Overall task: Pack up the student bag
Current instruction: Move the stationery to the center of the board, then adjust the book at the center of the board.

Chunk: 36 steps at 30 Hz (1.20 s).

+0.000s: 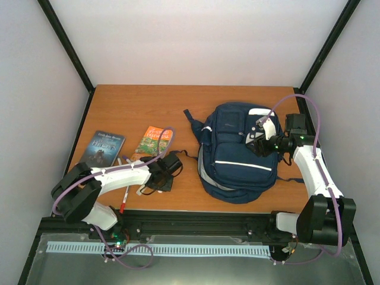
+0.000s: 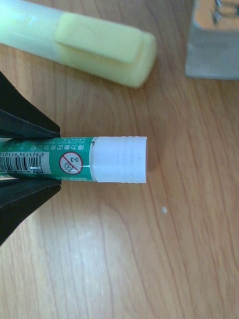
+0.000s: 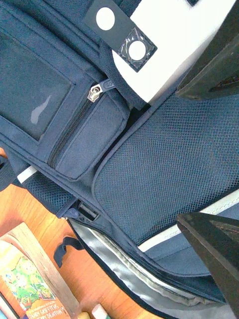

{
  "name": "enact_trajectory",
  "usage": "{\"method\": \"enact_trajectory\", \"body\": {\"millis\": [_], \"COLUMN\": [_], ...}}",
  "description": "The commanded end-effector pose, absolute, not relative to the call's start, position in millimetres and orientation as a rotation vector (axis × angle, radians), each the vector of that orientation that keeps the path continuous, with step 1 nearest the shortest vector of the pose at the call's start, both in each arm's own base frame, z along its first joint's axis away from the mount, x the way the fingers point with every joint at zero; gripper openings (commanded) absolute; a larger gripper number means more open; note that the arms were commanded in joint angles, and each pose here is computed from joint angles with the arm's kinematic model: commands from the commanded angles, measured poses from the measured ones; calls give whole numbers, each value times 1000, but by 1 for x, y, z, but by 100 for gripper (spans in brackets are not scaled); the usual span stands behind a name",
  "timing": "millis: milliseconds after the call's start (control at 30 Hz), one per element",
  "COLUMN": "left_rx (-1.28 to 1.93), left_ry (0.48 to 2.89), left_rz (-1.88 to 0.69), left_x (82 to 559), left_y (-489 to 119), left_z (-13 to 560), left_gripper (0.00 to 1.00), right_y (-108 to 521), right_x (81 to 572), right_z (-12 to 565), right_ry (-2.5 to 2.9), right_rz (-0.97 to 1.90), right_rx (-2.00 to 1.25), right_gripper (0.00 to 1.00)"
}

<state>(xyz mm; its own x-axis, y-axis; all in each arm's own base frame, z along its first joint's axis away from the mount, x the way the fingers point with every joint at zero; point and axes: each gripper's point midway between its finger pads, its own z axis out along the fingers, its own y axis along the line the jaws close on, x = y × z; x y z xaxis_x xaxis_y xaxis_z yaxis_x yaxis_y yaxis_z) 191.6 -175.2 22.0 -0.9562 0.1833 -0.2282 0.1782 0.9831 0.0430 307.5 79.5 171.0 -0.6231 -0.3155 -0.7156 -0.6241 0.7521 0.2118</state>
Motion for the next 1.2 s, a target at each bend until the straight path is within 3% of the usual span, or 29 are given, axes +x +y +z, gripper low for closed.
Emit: {"method": "enact_trajectory", "body": {"millis": [0,200,467,733,1067,1167], "left_rx": [66,-19,21,72,57,-3], "left_ry": [2952,2926,2906,2790,2564,2540], "left_rz": [156,194,46,-94,-114,-151], "left_x": [180,183,186,199,301,334], "left_y": [-142,-128,-144,-157,-150,-147], "left_z": [15,17,36,105,178,180], "left_gripper": [13,19,46,60,99,100], "right_y": [84,84,83,83,139,178], "right_x": [305,303,303,301,315,313], "right_z": [175,176,177,218,250,246], "right_ry": [2244,2245,2245,2187,2145,2155], "right_rz": [601,601,588,537,695,763], "right_rx": [-723,-723,-726,-768,-838,-931], "right_gripper": [63,63,64,68,68,69]}}
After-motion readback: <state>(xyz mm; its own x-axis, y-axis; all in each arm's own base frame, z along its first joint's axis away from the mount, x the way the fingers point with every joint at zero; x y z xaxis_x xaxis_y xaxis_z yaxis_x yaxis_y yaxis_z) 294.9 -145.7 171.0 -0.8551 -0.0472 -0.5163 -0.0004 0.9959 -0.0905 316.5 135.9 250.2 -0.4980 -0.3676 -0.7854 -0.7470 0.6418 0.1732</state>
